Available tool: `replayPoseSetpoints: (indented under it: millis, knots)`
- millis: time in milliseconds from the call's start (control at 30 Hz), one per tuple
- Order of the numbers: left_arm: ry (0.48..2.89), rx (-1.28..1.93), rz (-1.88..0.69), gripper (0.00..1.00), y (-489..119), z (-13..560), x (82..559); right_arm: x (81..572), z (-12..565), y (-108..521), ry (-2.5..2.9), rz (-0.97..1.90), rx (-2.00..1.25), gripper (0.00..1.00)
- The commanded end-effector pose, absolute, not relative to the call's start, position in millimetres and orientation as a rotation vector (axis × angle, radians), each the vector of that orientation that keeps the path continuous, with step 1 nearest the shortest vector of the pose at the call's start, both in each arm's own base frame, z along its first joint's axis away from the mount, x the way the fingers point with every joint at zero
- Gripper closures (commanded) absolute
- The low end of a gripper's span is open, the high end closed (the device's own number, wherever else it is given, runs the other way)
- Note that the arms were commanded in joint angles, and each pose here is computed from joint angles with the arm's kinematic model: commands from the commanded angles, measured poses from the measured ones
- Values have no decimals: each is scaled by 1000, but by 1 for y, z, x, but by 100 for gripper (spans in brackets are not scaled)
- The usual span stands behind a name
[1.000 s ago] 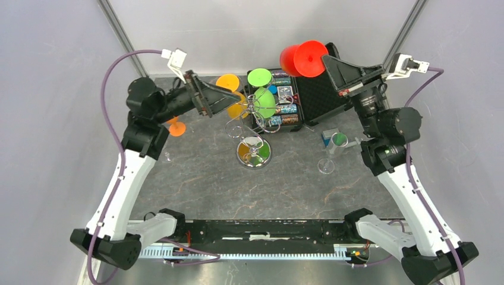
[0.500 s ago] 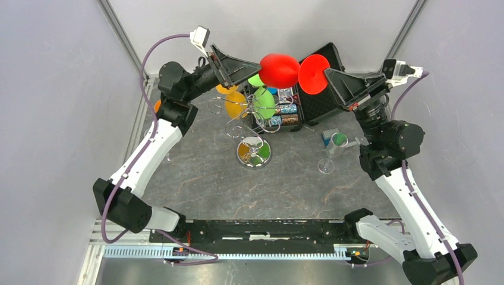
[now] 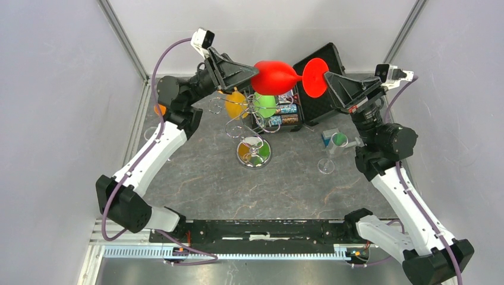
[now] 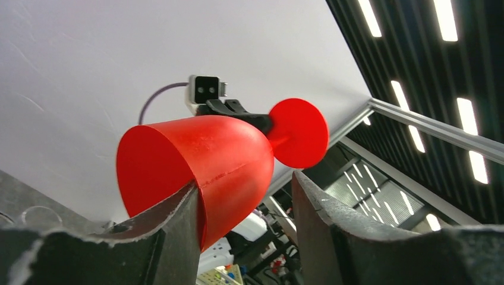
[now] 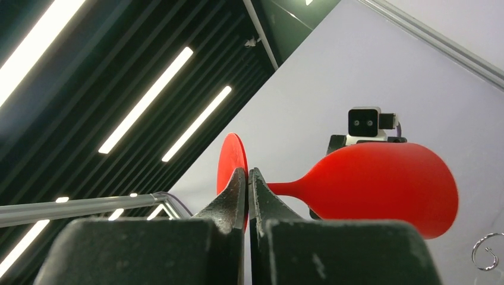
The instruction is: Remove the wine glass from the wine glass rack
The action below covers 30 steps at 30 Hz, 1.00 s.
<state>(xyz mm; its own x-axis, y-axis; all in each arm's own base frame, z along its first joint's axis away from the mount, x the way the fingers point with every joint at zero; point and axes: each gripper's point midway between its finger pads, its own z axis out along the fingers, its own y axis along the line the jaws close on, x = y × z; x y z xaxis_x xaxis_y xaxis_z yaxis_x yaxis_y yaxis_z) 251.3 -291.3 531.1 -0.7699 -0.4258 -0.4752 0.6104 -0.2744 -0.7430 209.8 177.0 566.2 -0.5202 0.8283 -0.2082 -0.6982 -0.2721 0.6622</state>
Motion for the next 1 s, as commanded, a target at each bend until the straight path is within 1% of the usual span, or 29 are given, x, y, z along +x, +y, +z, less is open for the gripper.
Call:
replayPoseSetpoints:
  millis: [0,67,100,133,300,400,567,600,667,733,800,867,933,967]
  knots:
    - [1213,388,-2176,47,-277,560,196,218,558,173,867,1924,264,100]
    - [1211,402,-2175,54,-275,561,190,224,552,174,877,1922,288,100]
    - [1214,421,-2178,62,-274,562,184,229,545,175,889,1918,306,100]
    - [1219,427,-2184,67,-274,562,182,231,543,176,901,1914,316,100]
    - [1220,462,-2181,83,-272,564,173,237,537,175,911,1896,341,100]
    - [1223,473,-2163,97,-272,562,172,239,536,176,916,1891,344,100]
    - [1217,485,-2132,98,-273,558,174,241,532,178,931,1888,344,100]
    - [1215,490,-2122,98,-273,558,175,242,531,178,937,1885,343,97]
    - [1201,494,-2099,98,-273,560,175,243,529,179,948,1874,340,87]
    - [1190,495,-2070,98,-272,562,176,244,526,180,952,1855,333,75]
    - [1193,487,-2032,98,-273,563,179,245,525,179,954,1824,323,61]
    - [1188,487,-1978,98,-272,568,180,247,523,177,958,1776,323,49]
    - [1186,484,-1905,98,-270,573,183,250,518,173,964,1715,334,40]
    - [1204,465,-1850,98,-270,572,189,252,516,169,963,1677,347,37]
